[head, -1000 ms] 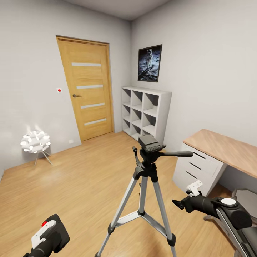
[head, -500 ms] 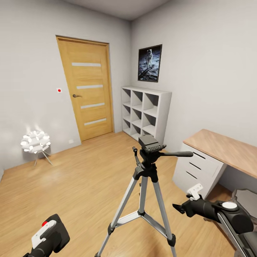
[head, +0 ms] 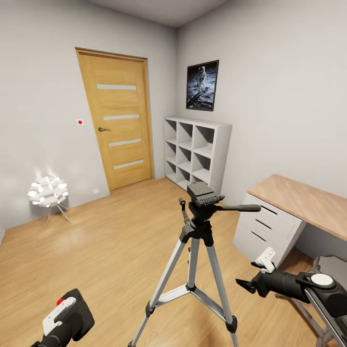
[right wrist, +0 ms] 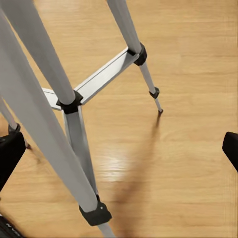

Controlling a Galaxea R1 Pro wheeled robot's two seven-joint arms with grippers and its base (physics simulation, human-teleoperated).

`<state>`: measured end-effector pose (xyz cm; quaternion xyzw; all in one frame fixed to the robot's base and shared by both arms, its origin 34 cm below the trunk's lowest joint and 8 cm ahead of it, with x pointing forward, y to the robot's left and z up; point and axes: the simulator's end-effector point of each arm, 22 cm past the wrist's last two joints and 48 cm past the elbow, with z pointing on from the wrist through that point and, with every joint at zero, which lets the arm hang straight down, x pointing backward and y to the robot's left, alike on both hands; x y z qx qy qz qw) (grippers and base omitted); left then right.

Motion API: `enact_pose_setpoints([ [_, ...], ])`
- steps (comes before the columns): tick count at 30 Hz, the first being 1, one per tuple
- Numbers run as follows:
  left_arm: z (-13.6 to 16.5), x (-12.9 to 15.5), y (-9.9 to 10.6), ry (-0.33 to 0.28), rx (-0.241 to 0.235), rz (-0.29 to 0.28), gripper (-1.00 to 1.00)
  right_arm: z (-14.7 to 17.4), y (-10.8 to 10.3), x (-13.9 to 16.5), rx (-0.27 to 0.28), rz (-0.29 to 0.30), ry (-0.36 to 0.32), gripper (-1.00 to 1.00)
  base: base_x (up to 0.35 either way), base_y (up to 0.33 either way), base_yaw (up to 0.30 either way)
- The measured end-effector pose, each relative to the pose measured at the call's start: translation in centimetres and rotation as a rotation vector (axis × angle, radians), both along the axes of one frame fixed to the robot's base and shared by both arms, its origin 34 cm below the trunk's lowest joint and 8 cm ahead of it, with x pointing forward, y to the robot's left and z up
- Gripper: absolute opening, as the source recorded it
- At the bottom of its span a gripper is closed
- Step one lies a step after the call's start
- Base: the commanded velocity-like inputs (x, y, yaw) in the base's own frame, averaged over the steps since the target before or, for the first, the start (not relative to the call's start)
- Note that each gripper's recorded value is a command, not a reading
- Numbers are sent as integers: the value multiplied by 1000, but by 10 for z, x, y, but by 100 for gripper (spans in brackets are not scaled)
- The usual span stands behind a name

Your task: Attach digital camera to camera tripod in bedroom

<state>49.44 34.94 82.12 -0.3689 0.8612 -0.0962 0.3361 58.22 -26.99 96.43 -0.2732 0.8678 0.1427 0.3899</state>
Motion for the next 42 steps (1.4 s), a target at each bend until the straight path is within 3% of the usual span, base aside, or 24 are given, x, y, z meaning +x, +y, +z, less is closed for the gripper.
enact_pose_setpoints([
  [16, 8, 6, -7, -21, -4, -18, -100, 2, 14, -12, 45, 82, 24, 100, -55, -42, 0],
  [42, 9, 7, -5, -25, -3, -15, -100, 5, 17, -14, 57, 90, 25, 100, -11, -67, 4],
])
